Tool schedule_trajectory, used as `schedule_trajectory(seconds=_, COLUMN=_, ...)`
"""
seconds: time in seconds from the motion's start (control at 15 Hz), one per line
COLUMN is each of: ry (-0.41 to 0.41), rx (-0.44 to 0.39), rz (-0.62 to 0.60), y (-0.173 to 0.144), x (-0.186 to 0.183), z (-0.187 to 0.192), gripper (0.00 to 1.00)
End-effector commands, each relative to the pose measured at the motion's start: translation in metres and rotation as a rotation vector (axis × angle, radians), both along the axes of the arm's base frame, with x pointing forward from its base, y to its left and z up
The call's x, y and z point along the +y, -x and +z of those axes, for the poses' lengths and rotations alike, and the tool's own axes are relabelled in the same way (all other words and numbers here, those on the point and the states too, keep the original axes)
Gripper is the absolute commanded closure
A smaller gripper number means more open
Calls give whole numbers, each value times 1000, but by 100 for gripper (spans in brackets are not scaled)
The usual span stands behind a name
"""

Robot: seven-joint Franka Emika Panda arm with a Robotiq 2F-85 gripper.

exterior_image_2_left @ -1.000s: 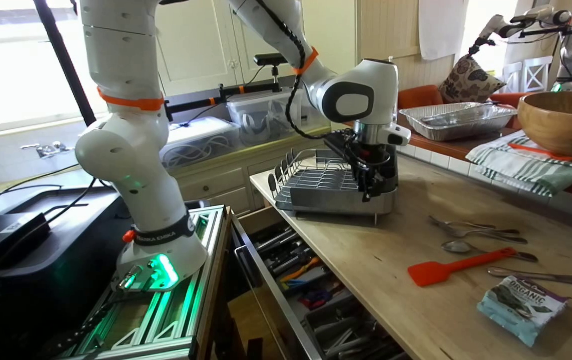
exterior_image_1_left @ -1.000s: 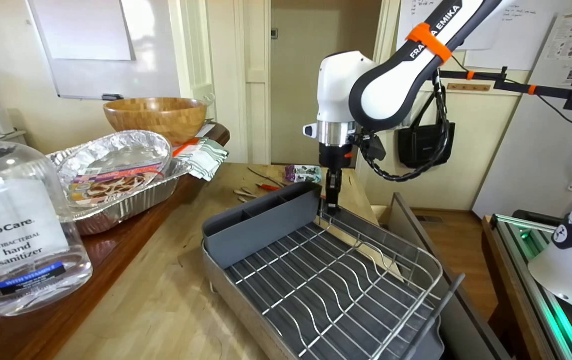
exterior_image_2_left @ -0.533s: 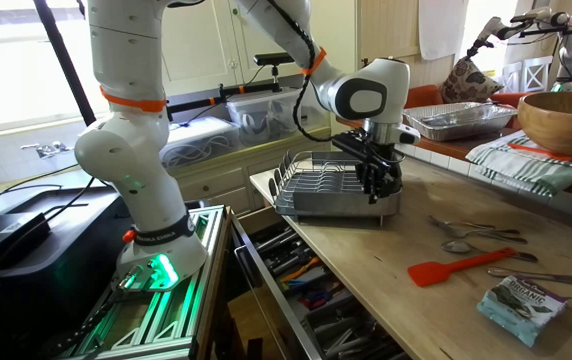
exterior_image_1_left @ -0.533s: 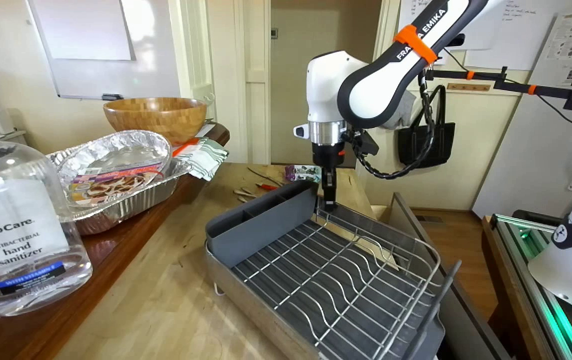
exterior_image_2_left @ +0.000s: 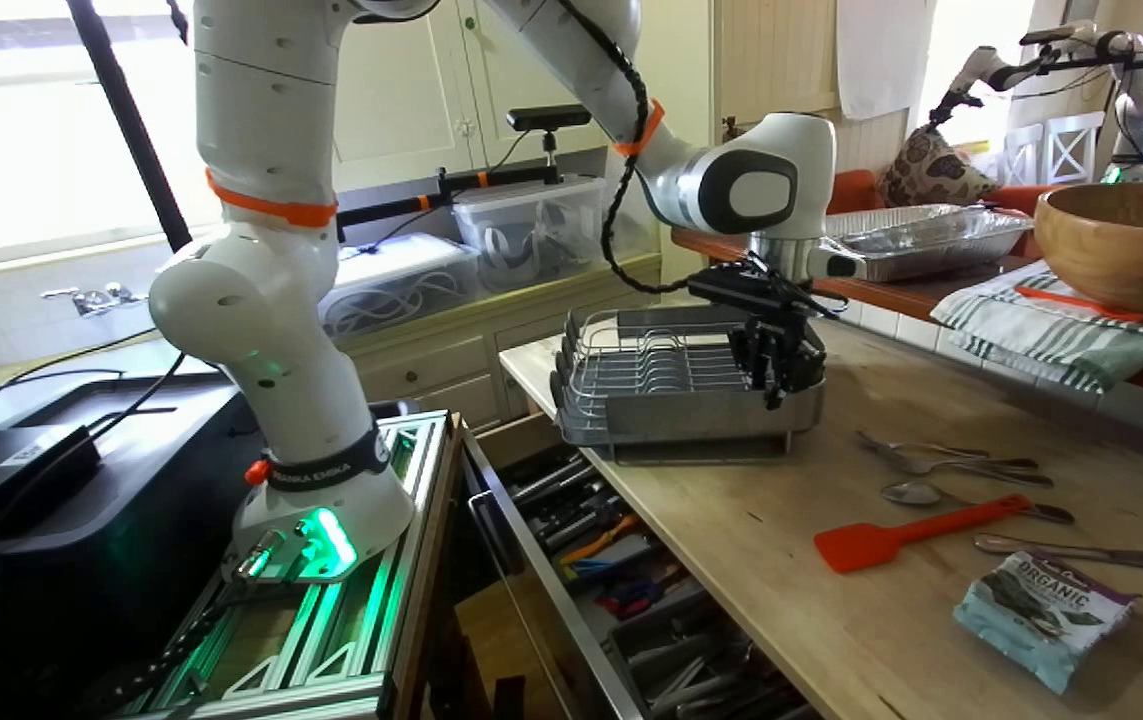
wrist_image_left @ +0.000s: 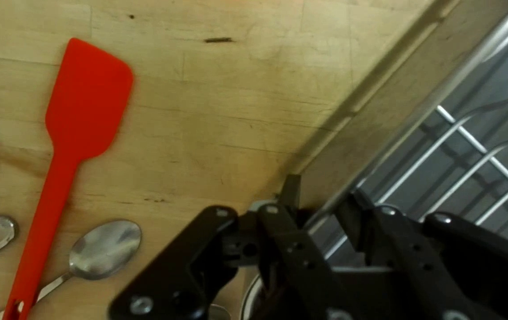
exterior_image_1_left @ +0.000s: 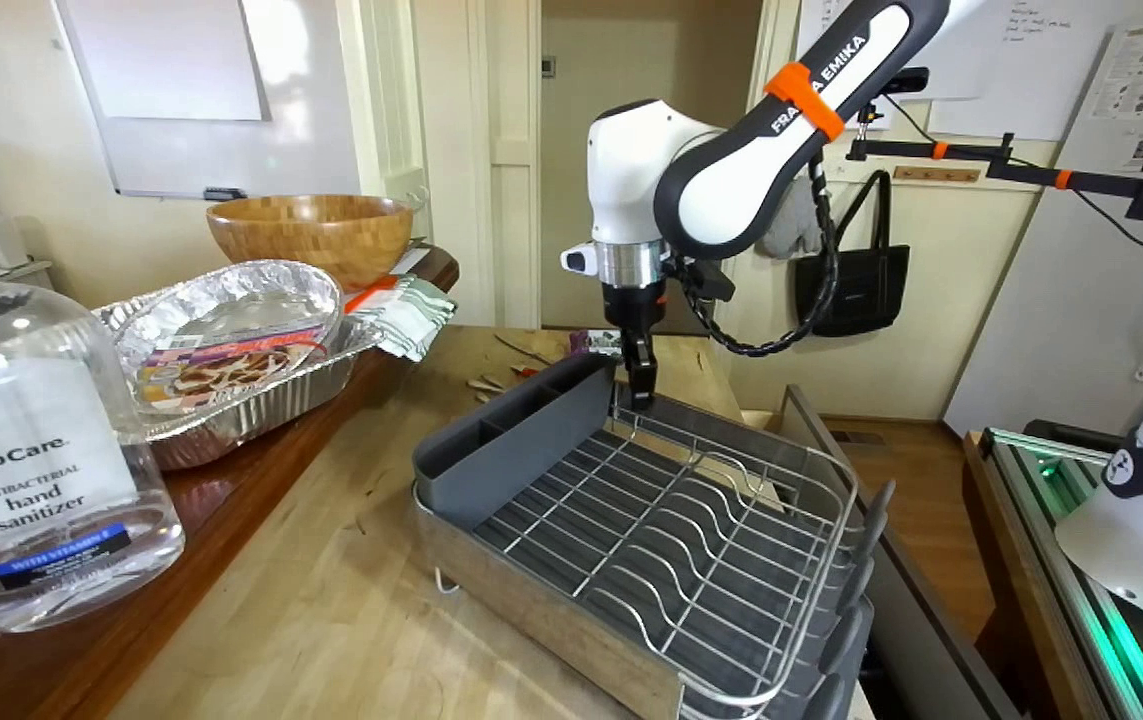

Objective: Turn the drying rack

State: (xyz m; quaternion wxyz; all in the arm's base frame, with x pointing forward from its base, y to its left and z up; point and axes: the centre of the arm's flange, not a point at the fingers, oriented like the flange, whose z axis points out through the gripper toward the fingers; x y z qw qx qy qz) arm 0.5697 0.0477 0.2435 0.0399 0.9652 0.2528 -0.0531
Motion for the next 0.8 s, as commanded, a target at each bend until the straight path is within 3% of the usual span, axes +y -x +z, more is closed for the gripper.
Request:
schedule_trajectory(seconds=0.0, ry=38, rx=-16, rz=157, y=-24, x=2, z=2, gripper=93)
schedule_trajectory(seconds=0.73, ry=48, rx=-36, rz=404, y=-66, x=30, z=-1, gripper=93)
